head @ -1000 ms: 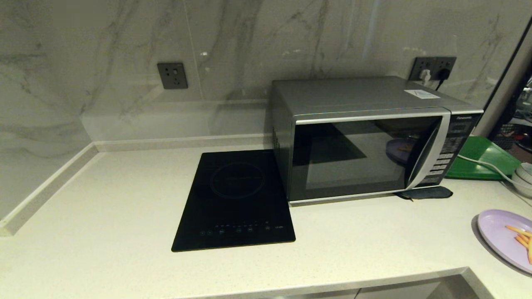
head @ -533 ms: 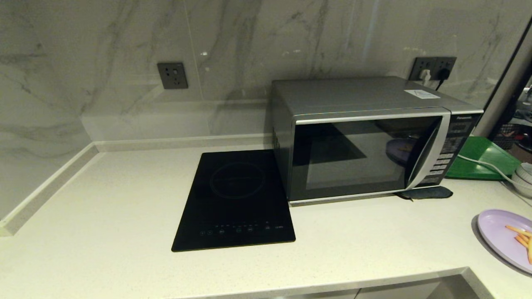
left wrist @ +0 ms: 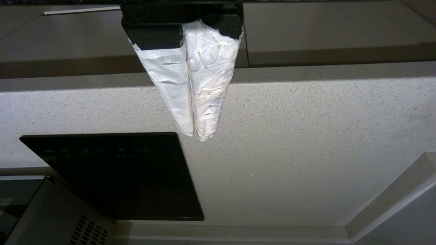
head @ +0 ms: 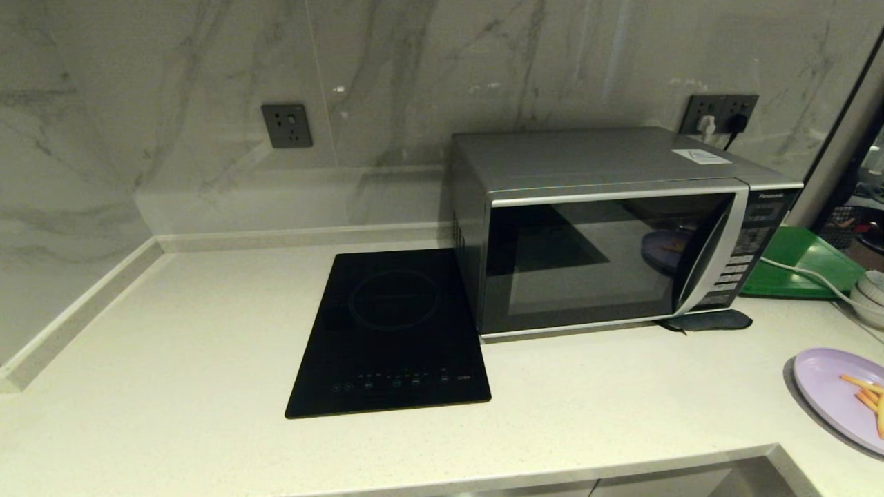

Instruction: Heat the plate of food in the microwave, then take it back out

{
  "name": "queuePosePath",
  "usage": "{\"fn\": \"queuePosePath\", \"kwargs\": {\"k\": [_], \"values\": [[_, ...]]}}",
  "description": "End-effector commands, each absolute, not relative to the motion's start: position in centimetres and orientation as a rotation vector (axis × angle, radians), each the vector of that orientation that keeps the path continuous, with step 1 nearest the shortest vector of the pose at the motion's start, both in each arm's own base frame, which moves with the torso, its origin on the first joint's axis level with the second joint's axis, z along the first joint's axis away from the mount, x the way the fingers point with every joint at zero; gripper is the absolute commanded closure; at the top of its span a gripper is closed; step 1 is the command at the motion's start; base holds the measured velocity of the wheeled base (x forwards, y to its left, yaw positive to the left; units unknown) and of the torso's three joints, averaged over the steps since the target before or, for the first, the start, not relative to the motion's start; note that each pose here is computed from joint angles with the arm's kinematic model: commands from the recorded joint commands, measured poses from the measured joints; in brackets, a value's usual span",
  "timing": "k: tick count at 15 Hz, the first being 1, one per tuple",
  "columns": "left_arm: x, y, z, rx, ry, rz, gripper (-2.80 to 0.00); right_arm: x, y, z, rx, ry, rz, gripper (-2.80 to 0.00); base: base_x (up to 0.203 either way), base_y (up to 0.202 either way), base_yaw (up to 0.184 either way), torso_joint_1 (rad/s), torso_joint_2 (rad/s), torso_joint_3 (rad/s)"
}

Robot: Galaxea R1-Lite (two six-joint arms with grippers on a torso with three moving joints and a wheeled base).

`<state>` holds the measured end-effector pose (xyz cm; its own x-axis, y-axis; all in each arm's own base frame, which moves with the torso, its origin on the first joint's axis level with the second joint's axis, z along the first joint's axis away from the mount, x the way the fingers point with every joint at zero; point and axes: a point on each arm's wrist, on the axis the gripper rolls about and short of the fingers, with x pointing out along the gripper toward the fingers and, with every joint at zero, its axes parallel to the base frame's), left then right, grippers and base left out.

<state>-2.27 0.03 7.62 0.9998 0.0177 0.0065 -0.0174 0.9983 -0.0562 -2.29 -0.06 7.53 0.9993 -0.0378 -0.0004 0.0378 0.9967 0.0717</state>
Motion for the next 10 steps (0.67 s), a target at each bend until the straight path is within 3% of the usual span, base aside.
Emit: {"fn": "queuePosePath", "kwargs": {"k": [1,10], "values": [[-2.27,0.03,7.63,-0.057,-0.007,0.018,0.0,-2.27,-0.07,7.49,0.072,0.002,-0.038,0.0,0.0,0.0,0.0,0.0,0.0,0.0],[-2.27,0.03,7.63,-0.057,-0.007,0.018,0.0,-2.27,-0.07,7.49,0.074,0.002,-0.038,0.0,0.0,0.0,0.0,0.0,0.0,0.0]]}}
